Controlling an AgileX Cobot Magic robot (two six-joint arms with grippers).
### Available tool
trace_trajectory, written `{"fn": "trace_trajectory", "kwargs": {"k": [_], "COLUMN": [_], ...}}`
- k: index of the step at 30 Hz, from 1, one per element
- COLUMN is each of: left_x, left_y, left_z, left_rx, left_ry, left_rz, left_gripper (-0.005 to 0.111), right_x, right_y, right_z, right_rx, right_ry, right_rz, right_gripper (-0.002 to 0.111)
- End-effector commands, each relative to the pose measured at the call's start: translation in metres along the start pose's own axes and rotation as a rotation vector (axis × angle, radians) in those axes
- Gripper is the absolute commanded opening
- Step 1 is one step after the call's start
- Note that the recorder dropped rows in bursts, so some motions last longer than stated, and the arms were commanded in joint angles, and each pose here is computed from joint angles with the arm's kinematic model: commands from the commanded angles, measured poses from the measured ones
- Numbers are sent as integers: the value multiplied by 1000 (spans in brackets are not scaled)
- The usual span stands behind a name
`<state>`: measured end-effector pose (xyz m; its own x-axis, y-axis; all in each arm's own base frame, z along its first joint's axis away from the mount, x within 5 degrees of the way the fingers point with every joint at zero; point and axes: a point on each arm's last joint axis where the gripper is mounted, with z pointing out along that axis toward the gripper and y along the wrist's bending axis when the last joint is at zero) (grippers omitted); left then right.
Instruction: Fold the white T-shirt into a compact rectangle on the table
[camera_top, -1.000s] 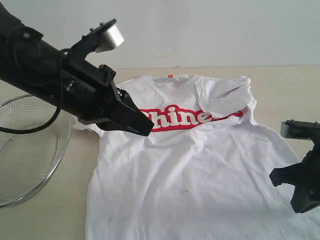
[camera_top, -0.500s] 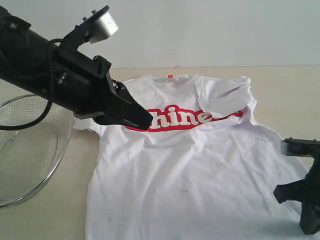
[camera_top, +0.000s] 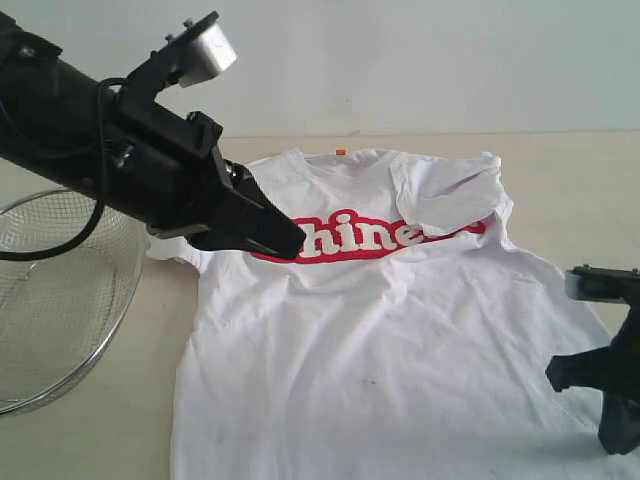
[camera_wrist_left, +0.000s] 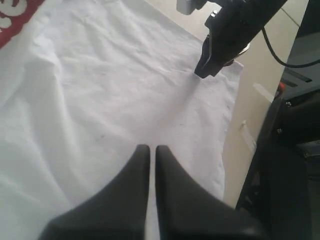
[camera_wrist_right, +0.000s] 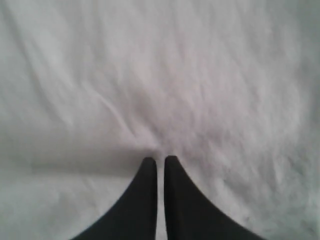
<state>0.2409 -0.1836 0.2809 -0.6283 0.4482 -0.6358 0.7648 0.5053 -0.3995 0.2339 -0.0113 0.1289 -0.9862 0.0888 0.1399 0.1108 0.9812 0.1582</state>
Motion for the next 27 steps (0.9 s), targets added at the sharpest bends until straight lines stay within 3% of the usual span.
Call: {"fn": "trace_trajectory", "kwargs": {"k": [1,7,13,27], "left_x": [0,0,1,1], "left_y": [-3,-3,-2,-2], "left_z": [-1,-1,-1,-1], "left_rx": [3,-1,-9,-9], "left_ry": [-5,-9,-1,5], "left_rz": [-2,-2,7,12], "left_gripper": [5,5,5,5], "right_x": [-16,-21,-11,7], "right_y": [4,-3,-10,-13], "right_z": [-12,16,15,24], "right_rx": [-20,5,90,99], "right_ry": [-124,-10,90,180], "right_rz": [-19,-32,-24,-11], "right_gripper": [0,0,0,0]}}
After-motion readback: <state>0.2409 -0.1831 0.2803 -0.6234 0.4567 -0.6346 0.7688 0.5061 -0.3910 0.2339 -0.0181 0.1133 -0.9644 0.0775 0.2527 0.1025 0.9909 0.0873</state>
